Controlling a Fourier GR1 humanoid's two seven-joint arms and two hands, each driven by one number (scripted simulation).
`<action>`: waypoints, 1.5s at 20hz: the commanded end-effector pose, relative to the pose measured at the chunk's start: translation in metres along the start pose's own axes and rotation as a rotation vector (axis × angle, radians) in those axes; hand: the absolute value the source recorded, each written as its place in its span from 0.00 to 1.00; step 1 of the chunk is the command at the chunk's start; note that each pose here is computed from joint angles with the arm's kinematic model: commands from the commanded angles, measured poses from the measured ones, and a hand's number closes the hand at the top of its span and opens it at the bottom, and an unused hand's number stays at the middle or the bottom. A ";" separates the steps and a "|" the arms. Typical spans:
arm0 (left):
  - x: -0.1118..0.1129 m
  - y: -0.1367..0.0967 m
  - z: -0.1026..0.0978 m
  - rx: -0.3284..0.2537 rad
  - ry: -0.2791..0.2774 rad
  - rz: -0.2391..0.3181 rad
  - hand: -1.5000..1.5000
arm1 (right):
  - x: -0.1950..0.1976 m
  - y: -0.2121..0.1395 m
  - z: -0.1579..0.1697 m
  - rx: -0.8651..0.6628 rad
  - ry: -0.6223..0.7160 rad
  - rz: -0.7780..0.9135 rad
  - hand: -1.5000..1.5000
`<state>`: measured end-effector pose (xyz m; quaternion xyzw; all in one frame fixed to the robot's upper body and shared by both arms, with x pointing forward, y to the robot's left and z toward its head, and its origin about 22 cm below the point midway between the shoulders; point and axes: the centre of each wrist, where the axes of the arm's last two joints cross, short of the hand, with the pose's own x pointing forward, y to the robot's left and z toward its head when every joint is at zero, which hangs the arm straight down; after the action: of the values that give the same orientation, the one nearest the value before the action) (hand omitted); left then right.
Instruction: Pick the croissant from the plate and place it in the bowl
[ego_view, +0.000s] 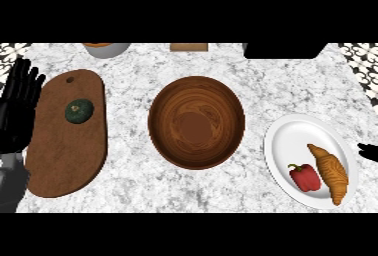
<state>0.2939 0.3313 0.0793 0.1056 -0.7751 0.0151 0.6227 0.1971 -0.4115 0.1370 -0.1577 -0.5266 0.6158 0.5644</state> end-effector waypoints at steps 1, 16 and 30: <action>-0.014 0.008 0.001 0.004 -0.010 0.008 0.50 | -0.010 0.026 -0.019 0.009 0.022 -0.014 0.00; 0.004 0.015 0.009 -0.010 -0.001 0.005 0.50 | -0.043 0.056 -0.063 0.023 -0.038 -0.011 0.00; 0.008 -0.002 -0.006 -0.005 -0.006 0.005 0.50 | -0.041 0.053 -0.077 0.040 -0.016 -0.003 0.00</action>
<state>0.2968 0.3294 0.0870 0.1041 -0.7762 0.0128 0.6217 0.2379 -0.4016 0.0428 -0.1507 -0.5187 0.6282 0.5600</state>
